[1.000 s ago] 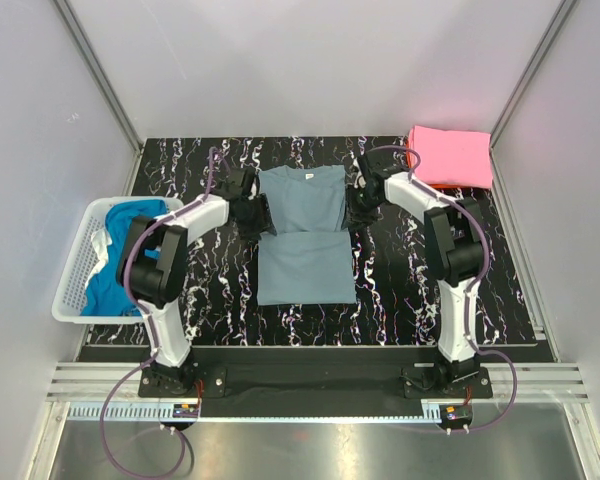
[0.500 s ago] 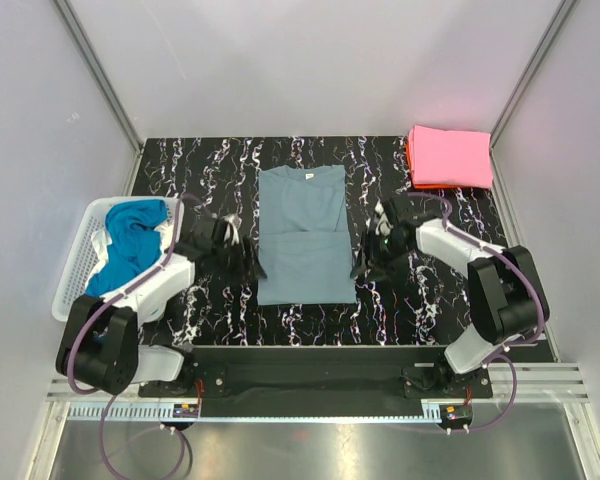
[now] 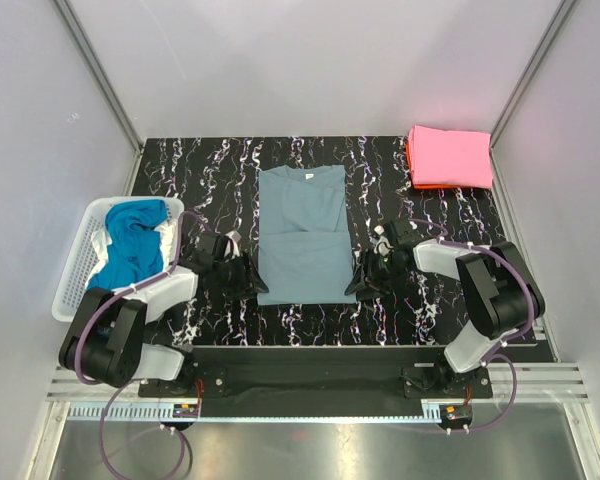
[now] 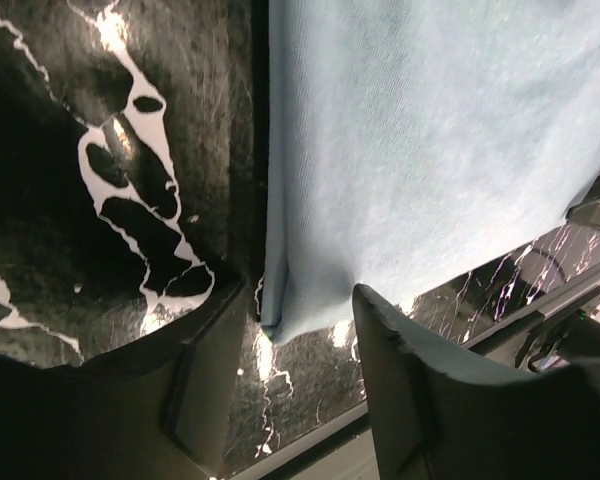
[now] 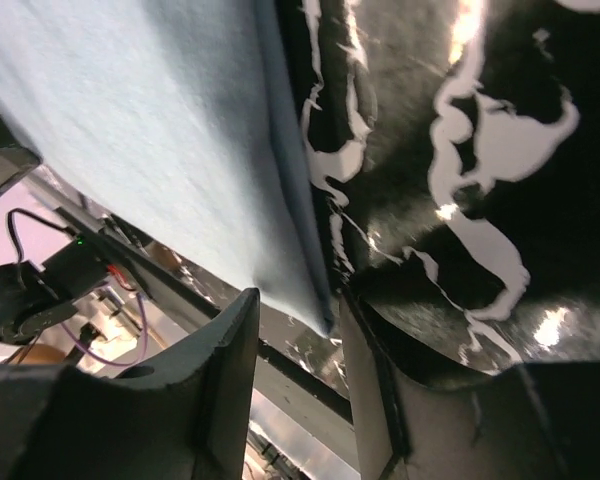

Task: Fold and stack the t-shirts
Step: Fold the tshirt

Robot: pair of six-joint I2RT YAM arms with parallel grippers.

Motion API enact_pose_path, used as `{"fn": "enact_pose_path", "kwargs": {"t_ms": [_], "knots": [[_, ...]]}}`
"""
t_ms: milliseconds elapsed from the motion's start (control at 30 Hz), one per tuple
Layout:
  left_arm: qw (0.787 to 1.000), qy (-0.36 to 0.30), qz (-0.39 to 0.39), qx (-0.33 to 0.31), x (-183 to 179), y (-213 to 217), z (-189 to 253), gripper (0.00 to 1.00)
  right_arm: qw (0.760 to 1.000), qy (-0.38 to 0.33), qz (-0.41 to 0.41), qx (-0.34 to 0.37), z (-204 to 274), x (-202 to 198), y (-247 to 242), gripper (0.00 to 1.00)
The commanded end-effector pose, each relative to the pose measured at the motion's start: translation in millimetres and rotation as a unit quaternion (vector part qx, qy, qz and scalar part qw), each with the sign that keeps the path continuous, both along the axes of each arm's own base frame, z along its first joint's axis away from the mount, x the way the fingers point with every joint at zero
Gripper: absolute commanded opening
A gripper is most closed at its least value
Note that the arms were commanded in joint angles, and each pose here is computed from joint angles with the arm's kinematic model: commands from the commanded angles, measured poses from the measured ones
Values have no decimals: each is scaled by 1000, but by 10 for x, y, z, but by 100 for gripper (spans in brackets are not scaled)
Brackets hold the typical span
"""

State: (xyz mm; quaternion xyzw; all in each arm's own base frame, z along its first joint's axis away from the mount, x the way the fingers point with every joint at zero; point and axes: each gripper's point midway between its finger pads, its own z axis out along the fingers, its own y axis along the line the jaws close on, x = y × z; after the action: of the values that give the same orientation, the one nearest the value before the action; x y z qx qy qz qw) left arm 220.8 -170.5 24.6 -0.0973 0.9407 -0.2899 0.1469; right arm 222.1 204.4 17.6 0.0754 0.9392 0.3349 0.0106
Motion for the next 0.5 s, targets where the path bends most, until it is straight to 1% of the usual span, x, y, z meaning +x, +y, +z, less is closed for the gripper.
{"fn": "enact_pose_path", "kwargs": {"t_ms": [0,133,200,233,267,300,400,467], "knots": [[999,12,8,36,-63,122,-204,51,1000,-14,-6,-12,-181,61,-30,45],[999,13,4,39,-41,120,-258,49,1000,-7,-4,-19,-249,55,-46,45],[999,17,3,42,-42,125,-286,47,1000,-5,-3,-24,-273,43,-63,44],[999,20,2,45,-44,129,-314,44,999,-5,-3,-32,-290,39,-86,43],[999,21,1,46,-42,129,-318,38,999,-3,-3,-35,-301,31,-96,43],[999,22,1,46,-42,129,-324,36,999,-1,-2,-39,-313,20,-108,43],[999,27,0,42,-51,115,-328,31,999,9,-5,-51,-341,-28,-152,42],[999,25,0,46,-48,125,-322,29,998,15,-13,-60,-368,-65,-186,45]]}}
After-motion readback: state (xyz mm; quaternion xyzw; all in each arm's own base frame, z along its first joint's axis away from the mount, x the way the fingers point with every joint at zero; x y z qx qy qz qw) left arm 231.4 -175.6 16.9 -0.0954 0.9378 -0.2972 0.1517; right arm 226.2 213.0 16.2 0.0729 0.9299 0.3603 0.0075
